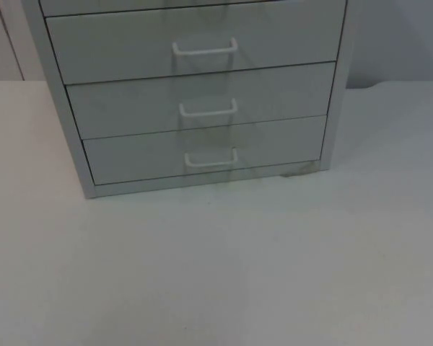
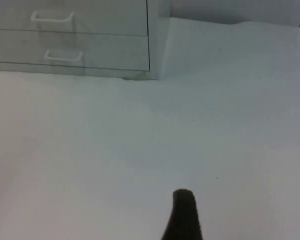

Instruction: Open the drawer with the left hand, place the block into the drawer with the right hand, then close the drawer with the left hand.

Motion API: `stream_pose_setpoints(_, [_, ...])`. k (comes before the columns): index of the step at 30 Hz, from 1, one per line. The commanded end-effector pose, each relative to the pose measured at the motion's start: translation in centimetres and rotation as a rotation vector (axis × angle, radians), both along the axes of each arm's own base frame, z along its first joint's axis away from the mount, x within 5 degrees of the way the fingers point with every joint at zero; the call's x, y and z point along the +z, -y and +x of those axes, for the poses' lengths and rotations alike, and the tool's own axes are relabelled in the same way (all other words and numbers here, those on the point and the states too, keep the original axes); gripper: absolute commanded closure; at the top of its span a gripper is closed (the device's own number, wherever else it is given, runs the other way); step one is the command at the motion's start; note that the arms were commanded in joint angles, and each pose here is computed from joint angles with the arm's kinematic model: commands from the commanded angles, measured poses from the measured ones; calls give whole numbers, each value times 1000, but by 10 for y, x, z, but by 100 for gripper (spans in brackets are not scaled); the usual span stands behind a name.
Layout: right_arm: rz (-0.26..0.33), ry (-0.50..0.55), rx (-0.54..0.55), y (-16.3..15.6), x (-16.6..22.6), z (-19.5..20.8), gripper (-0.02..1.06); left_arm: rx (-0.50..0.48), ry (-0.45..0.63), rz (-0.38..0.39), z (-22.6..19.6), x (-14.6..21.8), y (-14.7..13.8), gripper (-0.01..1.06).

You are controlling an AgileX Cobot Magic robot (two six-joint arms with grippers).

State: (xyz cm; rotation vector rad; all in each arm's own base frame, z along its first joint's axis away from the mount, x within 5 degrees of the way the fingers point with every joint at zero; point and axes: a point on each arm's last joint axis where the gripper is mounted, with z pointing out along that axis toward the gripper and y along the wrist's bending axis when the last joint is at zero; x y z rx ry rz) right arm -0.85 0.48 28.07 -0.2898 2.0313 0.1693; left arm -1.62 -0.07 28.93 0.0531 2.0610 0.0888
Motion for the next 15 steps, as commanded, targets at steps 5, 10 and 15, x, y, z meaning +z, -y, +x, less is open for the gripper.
stream_pose_setpoints(5, [31,-9,-99,6,-1,1,45,-7,23,-6,1,1,1,105])
stream_pose_setpoints(10, [27,-8,-97,6,-1,1,45,-9,8,-13,6,-7,1,105])
stream_pose_setpoints(15, [27,-8,-97,6,-1,1,45,-5,5,-19,10,-12,1,105])
